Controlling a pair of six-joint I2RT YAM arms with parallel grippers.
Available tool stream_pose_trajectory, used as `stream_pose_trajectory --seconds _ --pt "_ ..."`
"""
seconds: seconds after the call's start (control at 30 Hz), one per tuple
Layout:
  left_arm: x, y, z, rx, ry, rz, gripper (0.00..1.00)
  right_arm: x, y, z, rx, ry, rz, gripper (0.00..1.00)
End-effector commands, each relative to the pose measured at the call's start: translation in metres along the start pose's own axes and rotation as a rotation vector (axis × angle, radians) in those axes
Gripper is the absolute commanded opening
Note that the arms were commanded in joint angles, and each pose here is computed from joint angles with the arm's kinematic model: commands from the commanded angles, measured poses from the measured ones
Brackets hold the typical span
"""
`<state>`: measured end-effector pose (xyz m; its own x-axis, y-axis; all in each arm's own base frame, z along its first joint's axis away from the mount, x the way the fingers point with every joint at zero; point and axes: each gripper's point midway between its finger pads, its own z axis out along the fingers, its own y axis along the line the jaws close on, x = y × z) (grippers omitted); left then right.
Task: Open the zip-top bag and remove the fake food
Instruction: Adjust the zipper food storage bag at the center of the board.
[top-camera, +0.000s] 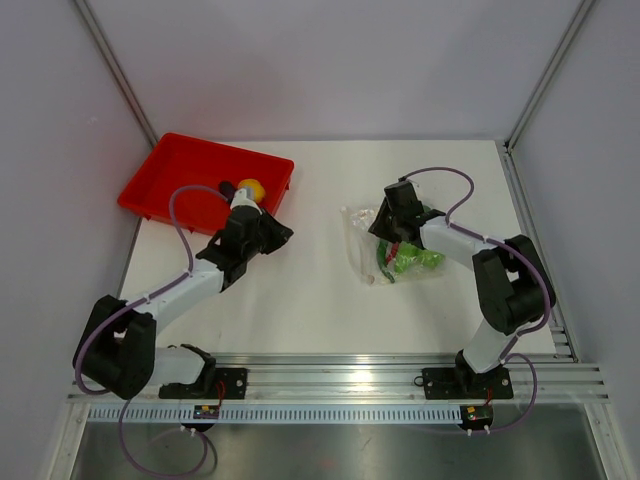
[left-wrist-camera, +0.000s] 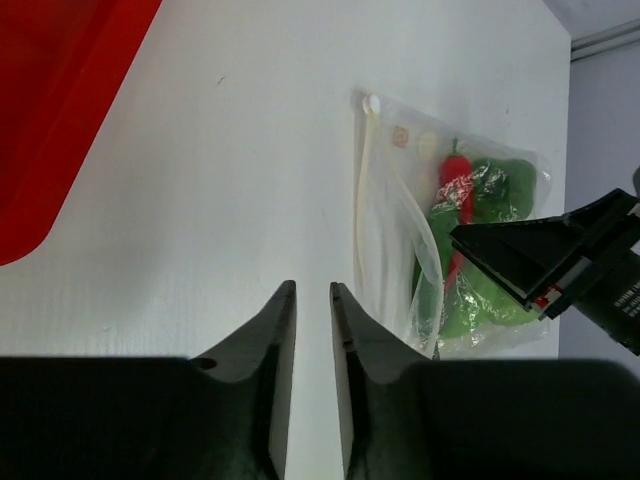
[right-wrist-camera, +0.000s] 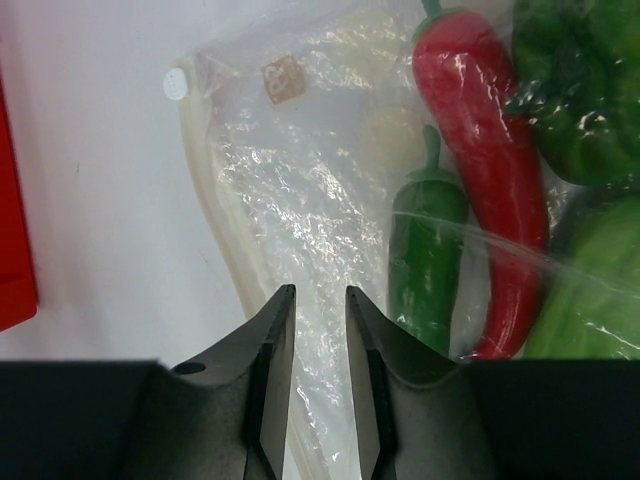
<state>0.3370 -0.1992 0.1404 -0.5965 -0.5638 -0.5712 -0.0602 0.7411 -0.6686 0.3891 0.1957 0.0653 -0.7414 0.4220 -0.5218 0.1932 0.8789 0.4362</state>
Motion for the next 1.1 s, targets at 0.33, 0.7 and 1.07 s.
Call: stream_pose_trajectory --seconds 0.33,0.7,1.07 --pt "-0.016 -0.01 0.02 0.02 -0.067 -0.026 0.0 -0.014 0.006 -0.01 -0.021 -0.045 0.004 0.39" --pt "-0.001 -0.029 0.033 0.138 0.014 0.009 0.0 -0.013 0.006 -0.01 -0.022 -0.041 0.011 0.4" --pt "0.026 -0.038 0.063 0.232 0.139 0.012 0.0 -0.006 0.008 -0.006 -0.045 -0.013 0.024 0.4"
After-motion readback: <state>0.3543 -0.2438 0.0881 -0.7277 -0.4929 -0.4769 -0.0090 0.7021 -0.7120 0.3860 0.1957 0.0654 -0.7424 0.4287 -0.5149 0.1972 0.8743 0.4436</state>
